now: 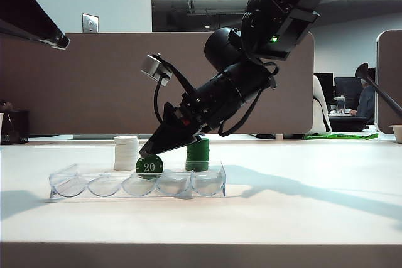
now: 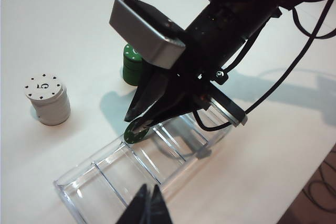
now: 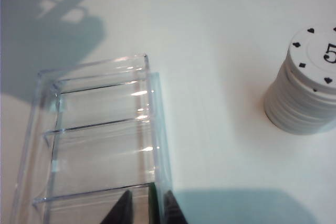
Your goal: Pick up the chip in the box and place it on the pile of chips with the same color.
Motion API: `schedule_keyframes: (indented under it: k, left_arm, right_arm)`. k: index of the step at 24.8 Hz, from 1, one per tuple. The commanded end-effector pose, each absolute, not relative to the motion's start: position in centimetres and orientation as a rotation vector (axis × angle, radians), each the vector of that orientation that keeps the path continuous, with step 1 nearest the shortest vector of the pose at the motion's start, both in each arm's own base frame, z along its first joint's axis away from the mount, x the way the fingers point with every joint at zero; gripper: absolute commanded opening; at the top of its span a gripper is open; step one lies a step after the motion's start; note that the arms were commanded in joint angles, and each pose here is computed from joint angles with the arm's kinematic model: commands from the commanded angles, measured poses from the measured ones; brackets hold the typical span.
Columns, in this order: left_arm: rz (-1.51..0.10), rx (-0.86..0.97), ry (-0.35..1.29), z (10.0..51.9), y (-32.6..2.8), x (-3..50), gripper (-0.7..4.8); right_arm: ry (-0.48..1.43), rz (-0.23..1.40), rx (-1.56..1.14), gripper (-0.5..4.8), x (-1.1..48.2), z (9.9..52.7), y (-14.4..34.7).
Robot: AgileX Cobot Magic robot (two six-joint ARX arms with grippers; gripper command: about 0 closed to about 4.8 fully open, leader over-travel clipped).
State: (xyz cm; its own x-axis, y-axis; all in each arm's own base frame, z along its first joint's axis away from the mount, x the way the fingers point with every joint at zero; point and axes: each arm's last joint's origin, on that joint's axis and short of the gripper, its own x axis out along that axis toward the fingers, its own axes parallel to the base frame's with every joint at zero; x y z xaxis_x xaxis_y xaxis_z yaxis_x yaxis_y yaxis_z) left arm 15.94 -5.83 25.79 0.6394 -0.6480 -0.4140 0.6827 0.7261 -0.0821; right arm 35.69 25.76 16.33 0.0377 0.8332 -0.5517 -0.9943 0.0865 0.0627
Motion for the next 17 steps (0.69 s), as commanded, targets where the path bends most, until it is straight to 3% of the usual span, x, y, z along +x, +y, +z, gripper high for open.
schedule_keyframes:
  k: [1,8,17]
  left_arm:
    - [-0.768,0.085,0.426,26.00,-5.86,15.94,-0.06]
    - [-0.767,0.085,0.425,26.01,-5.86,15.94,-0.06]
    - [-0.765,0.085,0.425,26.01,-5.86,15.94,-0.06]
  right_arm:
    - [0.509,1.466,-0.379,0.54,35.61,16.74,25.82]
    - [0.512,1.466,-0.378,0.08,35.60,16.72,25.81]
    - [0.509,1.471,-0.361,-0.01,35.52,17.20,25.79]
